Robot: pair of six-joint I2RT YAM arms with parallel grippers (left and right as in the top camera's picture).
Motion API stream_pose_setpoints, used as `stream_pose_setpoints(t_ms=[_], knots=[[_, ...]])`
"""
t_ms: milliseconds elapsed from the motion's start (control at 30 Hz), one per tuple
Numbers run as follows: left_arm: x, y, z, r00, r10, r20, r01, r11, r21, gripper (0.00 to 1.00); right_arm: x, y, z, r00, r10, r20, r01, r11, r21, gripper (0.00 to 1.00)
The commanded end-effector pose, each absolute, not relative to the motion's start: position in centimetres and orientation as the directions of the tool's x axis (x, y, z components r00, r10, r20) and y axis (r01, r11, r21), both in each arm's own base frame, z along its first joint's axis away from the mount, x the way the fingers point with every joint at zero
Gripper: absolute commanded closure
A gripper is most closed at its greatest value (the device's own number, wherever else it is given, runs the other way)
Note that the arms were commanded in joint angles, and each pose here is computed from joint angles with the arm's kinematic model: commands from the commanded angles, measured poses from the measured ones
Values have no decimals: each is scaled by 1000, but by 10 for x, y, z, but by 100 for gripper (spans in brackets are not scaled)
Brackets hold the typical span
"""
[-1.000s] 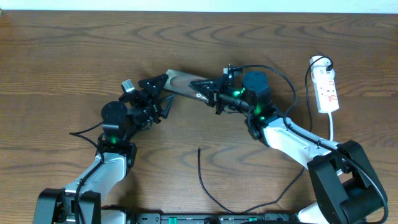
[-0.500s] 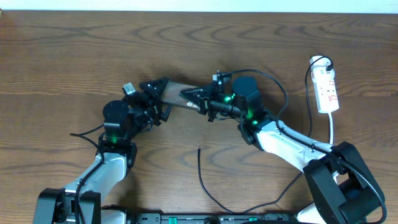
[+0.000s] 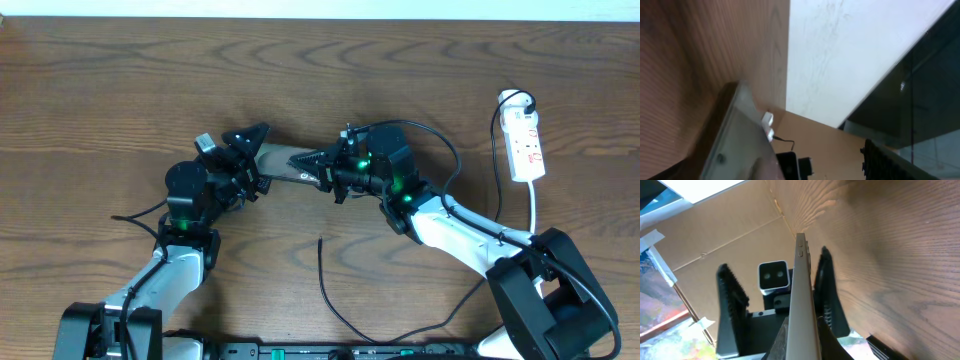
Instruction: Plug charger to phone and switch on socket
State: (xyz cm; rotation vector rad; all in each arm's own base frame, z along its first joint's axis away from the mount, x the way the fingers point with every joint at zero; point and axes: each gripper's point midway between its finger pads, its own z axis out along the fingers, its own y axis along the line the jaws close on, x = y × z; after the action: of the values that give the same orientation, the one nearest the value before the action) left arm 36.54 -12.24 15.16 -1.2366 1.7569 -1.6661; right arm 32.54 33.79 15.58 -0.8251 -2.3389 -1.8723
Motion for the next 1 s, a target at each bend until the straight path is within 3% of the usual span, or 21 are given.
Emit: stream_pose_setpoints(t_ms=[0,200,800,967], knots=[[367,-116,143,-480,-838,261,-341,-97,-935,2,325,344,168,-872,358,334,397,119,910,99],[364,-112,126,-440,-850,291,-409,-99,-907,2,327,343,168,-874,367,317,384,122,915,99],[368,-122,163,-539,-813,220,-255,-91,-963,0,329,343,172,-879,372,298,362,114,925,99],[368,-122,163,-541,-813,214,-252,-85,-964,17,329,343,172,-879,371,298,361,113,925,99]])
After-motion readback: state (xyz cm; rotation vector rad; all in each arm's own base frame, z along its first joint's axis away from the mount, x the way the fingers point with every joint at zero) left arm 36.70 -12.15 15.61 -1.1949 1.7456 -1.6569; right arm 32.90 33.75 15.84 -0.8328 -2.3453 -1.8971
